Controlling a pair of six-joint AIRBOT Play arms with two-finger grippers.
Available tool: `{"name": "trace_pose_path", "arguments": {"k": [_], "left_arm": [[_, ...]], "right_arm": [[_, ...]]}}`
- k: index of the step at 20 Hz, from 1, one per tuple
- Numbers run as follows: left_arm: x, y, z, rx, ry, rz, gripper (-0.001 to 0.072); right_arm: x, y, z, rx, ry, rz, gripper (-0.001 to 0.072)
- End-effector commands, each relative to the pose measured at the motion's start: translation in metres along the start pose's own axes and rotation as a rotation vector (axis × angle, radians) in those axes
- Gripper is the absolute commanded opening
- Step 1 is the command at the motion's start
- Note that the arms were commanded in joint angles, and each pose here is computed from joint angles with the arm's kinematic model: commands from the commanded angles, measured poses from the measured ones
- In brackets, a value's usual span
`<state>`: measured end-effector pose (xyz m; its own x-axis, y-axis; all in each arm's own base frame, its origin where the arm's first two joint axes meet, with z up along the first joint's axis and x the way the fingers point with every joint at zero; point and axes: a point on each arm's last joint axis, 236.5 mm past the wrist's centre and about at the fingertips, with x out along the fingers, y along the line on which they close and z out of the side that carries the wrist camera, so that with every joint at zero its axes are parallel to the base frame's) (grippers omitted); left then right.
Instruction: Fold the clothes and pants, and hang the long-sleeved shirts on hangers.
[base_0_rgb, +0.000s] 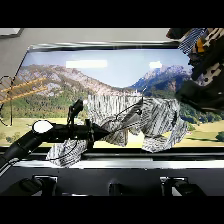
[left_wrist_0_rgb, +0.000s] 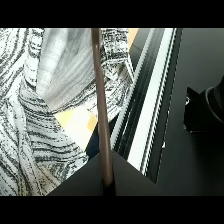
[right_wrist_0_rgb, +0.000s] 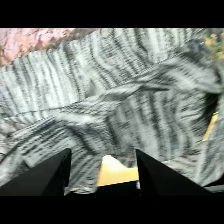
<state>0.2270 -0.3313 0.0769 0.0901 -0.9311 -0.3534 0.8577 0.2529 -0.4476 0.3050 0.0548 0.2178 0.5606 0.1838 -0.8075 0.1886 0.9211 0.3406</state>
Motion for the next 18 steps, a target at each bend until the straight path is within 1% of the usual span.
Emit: {"name": "trace_pose_path", "arguments": {"k": [1,2,4,6,7,12,18], "left_arm": [[0.0,0.0,0.0,0.0,0.0,-0.001,0.0017],[0.0,0.0,0.0,0.0,0.0,-0.001,0.0017],[0.0,0.0,0.0,0.0,0.0,-0.001,0.0018],[0.0,0.0,0.0,0.002,0.002,0.0,0.0017],[0.0,0.0,-0.001,0.003,0.003,0.001,0.0017],[0.0,0.001,-0.002,0.008,0.008,0.002,0.0018],[0.0,0.0,-0.002,0.007,0.008,0.002,0.0018]], "right_arm": [[0.005,-0.018,0.004,-0.44,0.068,0.05,0.0561],[0.011,-0.016,0.005,-0.659,0.071,0.075,0.0561],[0.02,0.006,0.003,-1.028,0.046,0.195,0.0561],[0.026,0.023,-0.004,-1.276,0.02,0.31,0.0562],[0.031,0.027,-0.007,-1.346,0.02,0.352,0.0561],[0.051,0.048,-0.018,-1.343,0.047,0.539,0.0561],[0.081,0.056,-0.023,-1.286,0.101,0.68,0.0561]]}}
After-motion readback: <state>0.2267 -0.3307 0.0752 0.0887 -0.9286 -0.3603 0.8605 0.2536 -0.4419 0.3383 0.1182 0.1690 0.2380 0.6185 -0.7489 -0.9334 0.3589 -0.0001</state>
